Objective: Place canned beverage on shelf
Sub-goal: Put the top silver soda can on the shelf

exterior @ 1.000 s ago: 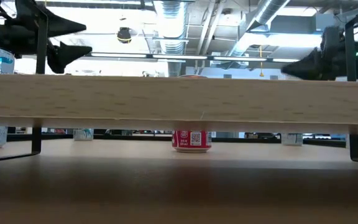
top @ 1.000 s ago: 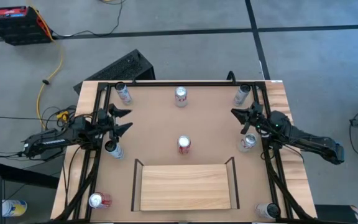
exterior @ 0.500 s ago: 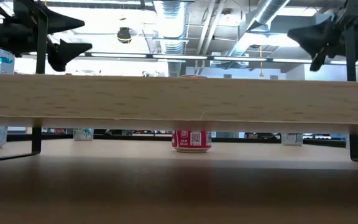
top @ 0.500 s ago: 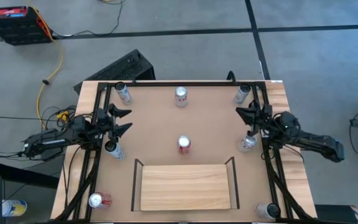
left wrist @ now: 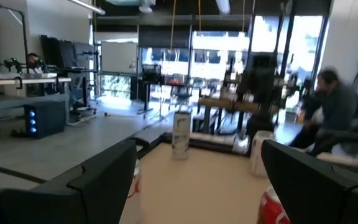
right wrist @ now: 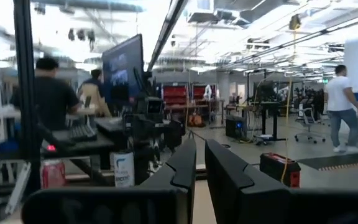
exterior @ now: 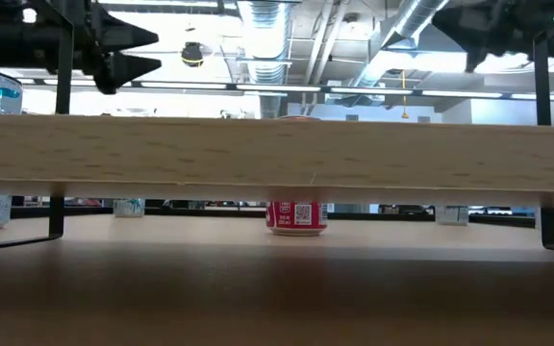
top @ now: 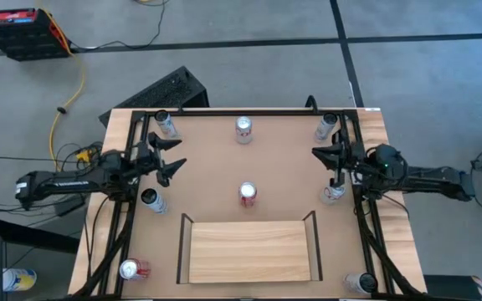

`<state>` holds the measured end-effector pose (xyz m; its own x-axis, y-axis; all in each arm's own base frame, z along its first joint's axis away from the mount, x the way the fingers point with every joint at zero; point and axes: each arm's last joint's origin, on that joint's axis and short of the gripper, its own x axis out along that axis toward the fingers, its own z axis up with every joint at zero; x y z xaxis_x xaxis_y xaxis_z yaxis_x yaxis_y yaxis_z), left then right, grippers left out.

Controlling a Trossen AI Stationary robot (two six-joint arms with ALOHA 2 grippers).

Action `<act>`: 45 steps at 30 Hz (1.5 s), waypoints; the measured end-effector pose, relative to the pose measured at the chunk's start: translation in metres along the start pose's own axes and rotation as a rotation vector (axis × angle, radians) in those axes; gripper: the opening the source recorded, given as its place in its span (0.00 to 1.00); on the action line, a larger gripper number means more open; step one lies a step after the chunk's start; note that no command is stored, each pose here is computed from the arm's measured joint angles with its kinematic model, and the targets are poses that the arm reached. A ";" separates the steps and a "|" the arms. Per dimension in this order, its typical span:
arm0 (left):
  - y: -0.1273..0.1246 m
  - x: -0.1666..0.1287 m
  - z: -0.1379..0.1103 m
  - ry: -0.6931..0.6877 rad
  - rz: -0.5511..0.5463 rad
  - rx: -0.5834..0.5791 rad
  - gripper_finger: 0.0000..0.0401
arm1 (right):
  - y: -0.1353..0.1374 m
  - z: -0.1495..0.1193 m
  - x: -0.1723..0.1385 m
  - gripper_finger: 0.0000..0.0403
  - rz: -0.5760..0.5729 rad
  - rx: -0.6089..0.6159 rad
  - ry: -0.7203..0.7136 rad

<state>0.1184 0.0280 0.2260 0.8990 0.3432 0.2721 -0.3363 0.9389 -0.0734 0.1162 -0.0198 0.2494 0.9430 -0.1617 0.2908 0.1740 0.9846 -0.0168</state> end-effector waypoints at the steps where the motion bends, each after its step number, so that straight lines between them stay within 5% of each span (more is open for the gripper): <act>1: -0.001 0.003 0.004 0.001 0.000 0.014 0.83 | 0.001 0.002 0.005 0.15 0.007 -0.021 0.019; 10: -0.008 0.042 0.022 0.165 -0.014 0.074 0.83 | 0.003 0.001 0.034 0.15 -0.007 -0.129 0.276; 16: 0.004 0.070 0.044 0.350 0.233 0.157 0.83 | 0.000 -0.006 0.045 0.15 -0.037 -0.160 0.338; 19: 0.015 0.084 0.054 0.436 0.273 0.171 0.83 | 0.000 -0.008 0.048 0.18 -0.035 -0.163 0.354; 25: 0.031 0.122 0.065 0.494 0.116 0.148 0.86 | -0.001 -0.013 0.052 0.38 -0.079 -0.170 0.395; 32: 0.038 0.174 0.044 0.475 0.029 0.239 0.87 | 0.000 -0.022 0.055 0.64 -0.071 -0.174 0.454; 37: 0.043 0.207 0.018 0.485 -0.011 0.261 0.87 | 0.000 -0.027 0.053 0.69 -0.067 -0.169 0.503; 45: 0.045 0.227 -0.002 0.516 -0.077 0.238 0.87 | 0.002 -0.023 0.046 0.69 -0.103 0.016 0.680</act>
<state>0.3075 0.1485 0.2825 0.9239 0.2980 -0.2399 -0.2644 0.9506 0.1627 0.1665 -0.0267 0.2404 0.8912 -0.2554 -0.3750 0.2732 0.9619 -0.0059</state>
